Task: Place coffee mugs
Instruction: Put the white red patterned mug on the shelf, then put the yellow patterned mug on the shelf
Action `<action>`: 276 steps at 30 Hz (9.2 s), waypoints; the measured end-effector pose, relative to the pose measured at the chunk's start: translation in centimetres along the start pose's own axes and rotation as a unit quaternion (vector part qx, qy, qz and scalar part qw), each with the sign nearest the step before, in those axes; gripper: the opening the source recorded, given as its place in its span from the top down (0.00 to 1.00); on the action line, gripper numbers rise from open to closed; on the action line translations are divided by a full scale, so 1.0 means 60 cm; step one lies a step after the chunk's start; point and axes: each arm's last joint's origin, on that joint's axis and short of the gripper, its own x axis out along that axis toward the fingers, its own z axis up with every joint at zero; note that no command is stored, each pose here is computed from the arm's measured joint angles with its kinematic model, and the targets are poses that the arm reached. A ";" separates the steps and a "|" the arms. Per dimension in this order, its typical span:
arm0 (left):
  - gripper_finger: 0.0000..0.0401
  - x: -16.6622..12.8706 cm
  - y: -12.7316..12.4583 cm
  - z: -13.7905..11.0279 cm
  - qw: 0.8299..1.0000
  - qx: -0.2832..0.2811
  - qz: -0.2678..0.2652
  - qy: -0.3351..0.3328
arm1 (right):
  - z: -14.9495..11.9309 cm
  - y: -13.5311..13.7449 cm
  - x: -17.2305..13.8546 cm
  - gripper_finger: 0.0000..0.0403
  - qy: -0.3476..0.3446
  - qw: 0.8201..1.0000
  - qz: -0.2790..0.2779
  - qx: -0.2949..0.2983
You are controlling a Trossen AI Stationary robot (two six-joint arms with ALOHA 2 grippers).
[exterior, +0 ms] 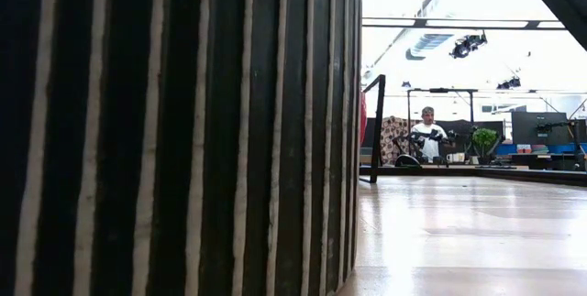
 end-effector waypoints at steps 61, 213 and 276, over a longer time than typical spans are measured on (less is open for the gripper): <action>0.72 0.000 0.001 0.002 1.000 0.000 0.017 -0.021 | 0.003 0.112 -0.108 0.85 -0.065 0.987 0.144 -0.038; 0.72 0.002 0.006 0.008 0.999 0.019 0.033 -0.034 | -0.401 0.379 -0.280 0.85 0.169 0.939 0.197 0.228; 0.72 0.001 0.006 0.007 0.998 0.040 0.034 -0.033 | -0.397 0.432 -0.238 0.85 0.197 0.952 0.198 0.124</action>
